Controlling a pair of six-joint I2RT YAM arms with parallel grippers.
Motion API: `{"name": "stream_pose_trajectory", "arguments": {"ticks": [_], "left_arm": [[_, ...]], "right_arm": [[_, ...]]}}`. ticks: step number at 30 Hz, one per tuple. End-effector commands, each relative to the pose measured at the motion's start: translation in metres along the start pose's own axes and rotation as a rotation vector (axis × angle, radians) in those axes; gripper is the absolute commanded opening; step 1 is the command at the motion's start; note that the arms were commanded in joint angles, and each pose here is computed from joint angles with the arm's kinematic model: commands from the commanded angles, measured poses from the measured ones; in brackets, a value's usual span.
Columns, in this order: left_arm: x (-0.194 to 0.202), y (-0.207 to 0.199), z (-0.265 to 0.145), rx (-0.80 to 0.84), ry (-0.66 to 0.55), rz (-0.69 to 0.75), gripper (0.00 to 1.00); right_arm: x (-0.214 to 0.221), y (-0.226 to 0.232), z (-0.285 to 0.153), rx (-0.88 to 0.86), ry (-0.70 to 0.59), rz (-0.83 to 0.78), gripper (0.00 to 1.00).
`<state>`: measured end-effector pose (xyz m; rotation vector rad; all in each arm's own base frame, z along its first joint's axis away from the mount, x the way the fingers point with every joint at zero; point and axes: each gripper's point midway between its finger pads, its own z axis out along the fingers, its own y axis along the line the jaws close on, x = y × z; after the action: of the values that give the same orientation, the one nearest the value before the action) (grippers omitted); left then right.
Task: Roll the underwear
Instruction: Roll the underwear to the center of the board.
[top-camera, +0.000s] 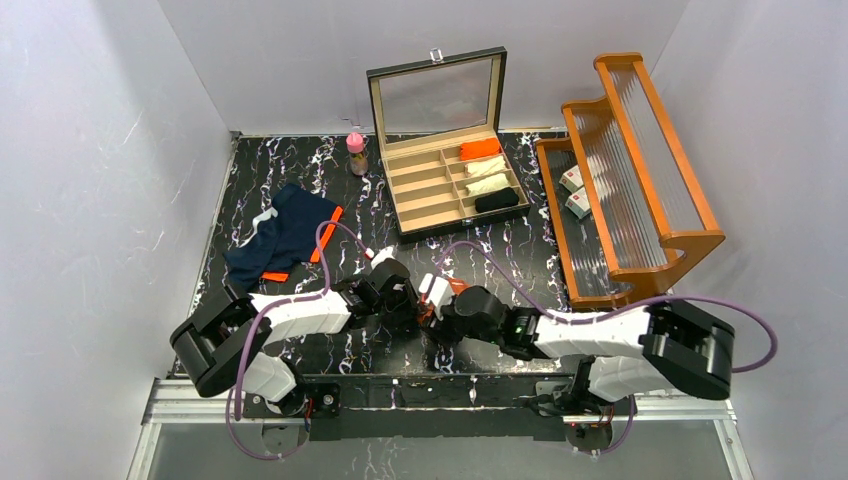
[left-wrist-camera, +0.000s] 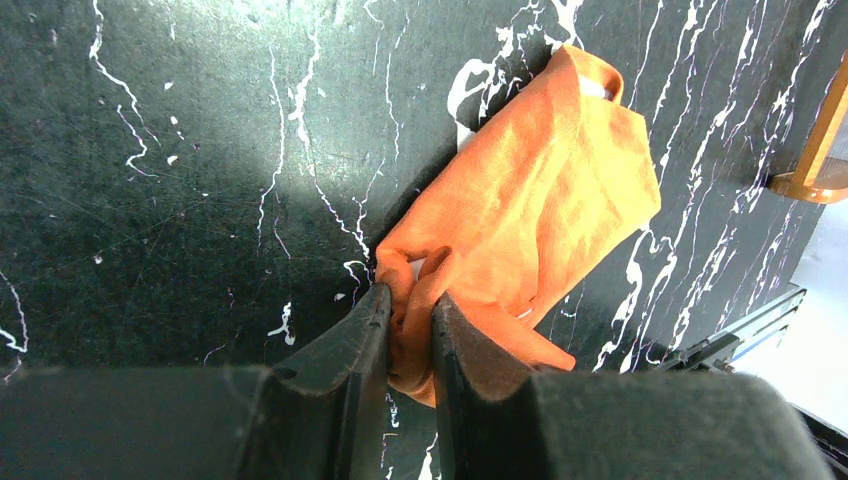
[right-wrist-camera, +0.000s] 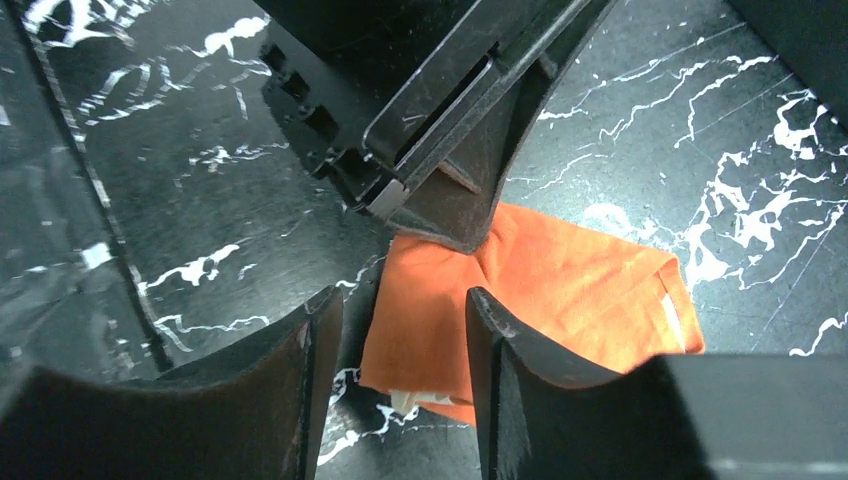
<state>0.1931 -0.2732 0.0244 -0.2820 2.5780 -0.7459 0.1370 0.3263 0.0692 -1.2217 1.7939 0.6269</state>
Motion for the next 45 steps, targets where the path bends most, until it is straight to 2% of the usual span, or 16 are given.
{"name": "stream_pose_trajectory", "arguments": {"ticks": [1, 5, 9, 11, 13, 17, 21, 27, 31, 37, 45], "left_arm": [[0.009, 0.030, -0.004, -0.119, 0.024, 0.043, 0.13], [0.010, 0.034, -0.007, -0.136, 0.026, 0.043, 0.13], [0.009, 0.035, -0.009, -0.143, 0.019, 0.043, 0.14], [0.006, 0.033, -0.012, -0.139, 0.007, 0.036, 0.21], [0.001, 0.031, -0.018, -0.133, -0.018, 0.022, 0.33], [-0.010, 0.030, -0.032, -0.123, -0.077, -0.014, 0.56], [-0.014, 0.027, -0.044, -0.071, -0.114, -0.051, 0.65], [-0.007, 0.008, -0.046, 0.080, -0.099, -0.069, 0.68], [0.001, 0.008, -0.042, 0.092, -0.061, -0.061, 0.69], [0.009, -0.001, -0.034, 0.137, -0.021, -0.059, 0.69], [0.036, 0.000, -0.018, 0.146, 0.083, -0.078, 0.66]], "right_arm": [[0.010, -0.014, 0.012, 0.110, 0.057, -0.036, 0.52], [0.034, -0.016, 0.011, 0.135, 0.117, -0.034, 0.39], [0.039, -0.006, 0.007, 0.095, 0.096, 0.021, 0.16], [0.038, 0.006, 0.006, 0.034, 0.066, 0.072, 0.08], [0.039, 0.015, 0.007, -0.011, 0.046, 0.144, 0.05], [0.035, 0.032, 0.006, -0.167, -0.032, 0.354, 0.03], [0.033, 0.037, 0.008, -0.231, -0.064, 0.551, 0.03], [0.052, 0.028, 0.002, -0.191, -0.094, 0.867, 0.03], [0.067, 0.015, -0.005, -0.118, -0.106, 1.031, 0.03], [0.078, 0.010, -0.008, -0.098, -0.109, 1.152, 0.03], [0.085, 0.011, -0.018, -0.118, -0.132, 1.205, 0.04]]}}
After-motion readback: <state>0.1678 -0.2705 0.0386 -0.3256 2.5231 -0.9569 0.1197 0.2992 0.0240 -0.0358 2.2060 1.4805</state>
